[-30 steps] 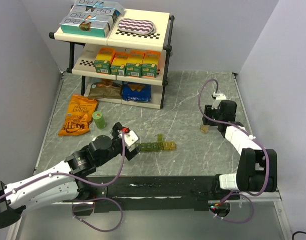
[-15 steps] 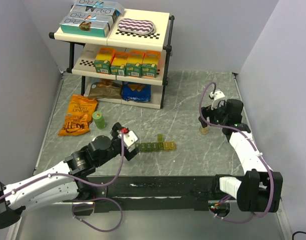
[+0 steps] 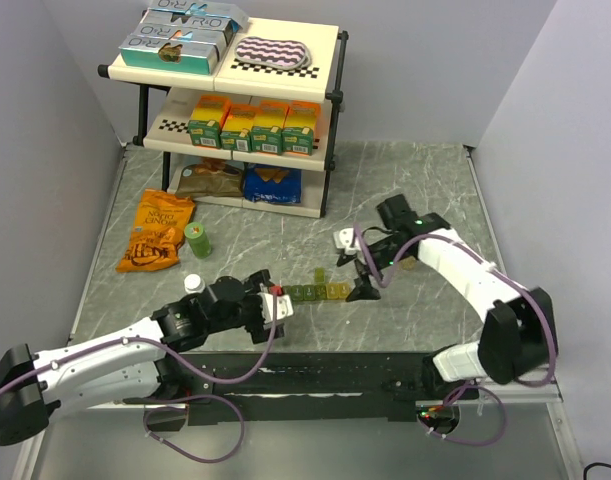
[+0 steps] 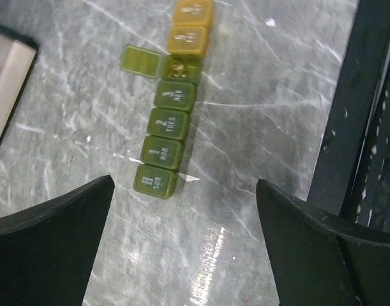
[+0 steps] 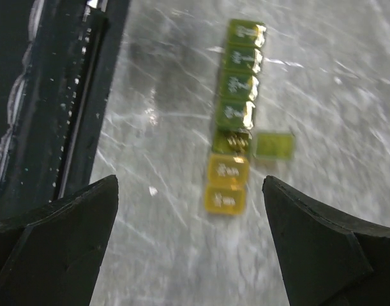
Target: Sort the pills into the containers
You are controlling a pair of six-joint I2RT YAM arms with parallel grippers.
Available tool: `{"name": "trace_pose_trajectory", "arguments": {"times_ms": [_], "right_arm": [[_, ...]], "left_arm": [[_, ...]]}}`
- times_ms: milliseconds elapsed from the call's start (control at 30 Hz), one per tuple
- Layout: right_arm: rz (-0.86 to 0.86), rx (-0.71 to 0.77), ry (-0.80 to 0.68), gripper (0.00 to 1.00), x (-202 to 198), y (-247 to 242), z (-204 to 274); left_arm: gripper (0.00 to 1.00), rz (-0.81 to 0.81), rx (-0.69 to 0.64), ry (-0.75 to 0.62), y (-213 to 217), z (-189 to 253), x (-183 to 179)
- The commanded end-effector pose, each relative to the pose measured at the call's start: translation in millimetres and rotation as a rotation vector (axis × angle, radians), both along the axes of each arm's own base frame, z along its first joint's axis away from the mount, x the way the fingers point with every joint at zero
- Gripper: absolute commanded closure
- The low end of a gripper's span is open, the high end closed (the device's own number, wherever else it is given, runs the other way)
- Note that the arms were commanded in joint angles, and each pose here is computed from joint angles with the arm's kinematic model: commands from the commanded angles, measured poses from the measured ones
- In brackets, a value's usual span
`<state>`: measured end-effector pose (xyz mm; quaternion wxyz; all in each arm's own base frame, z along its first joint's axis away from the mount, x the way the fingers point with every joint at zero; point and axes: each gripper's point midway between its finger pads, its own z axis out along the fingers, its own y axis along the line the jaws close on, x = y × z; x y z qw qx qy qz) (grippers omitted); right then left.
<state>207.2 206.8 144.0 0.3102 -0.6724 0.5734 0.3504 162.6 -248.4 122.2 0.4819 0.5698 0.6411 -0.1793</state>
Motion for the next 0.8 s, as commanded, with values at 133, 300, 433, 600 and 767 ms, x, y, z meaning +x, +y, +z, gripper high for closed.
{"name": "trace_pose_trajectory", "arguments": {"times_ms": [133, 300, 433, 600, 767], "right_arm": [[0.01, -0.008, 0.075, 0.0, 40, 45, -5], [-0.111, -0.037, 0.222, 0.0, 55, 54, -5], [-0.149, -0.043, 0.256, 0.01, 58, 55, -15], [-0.175, -0.069, 0.334, 0.07, 60, 57, -28], [-0.205, -0.063, 0.377, 0.12, 64, 61, -34]], "left_arm": [[0.02, -0.234, 0.197, -0.075, -8, -39, -6], [0.03, -0.213, 0.255, -0.064, -11, -59, 26], [0.04, -0.189, 0.215, -0.069, -21, -53, 51], [0.05, -0.187, 0.197, -0.042, -22, -56, 58], [0.07, -0.184, 0.22, 0.014, -17, -70, 58]]}}
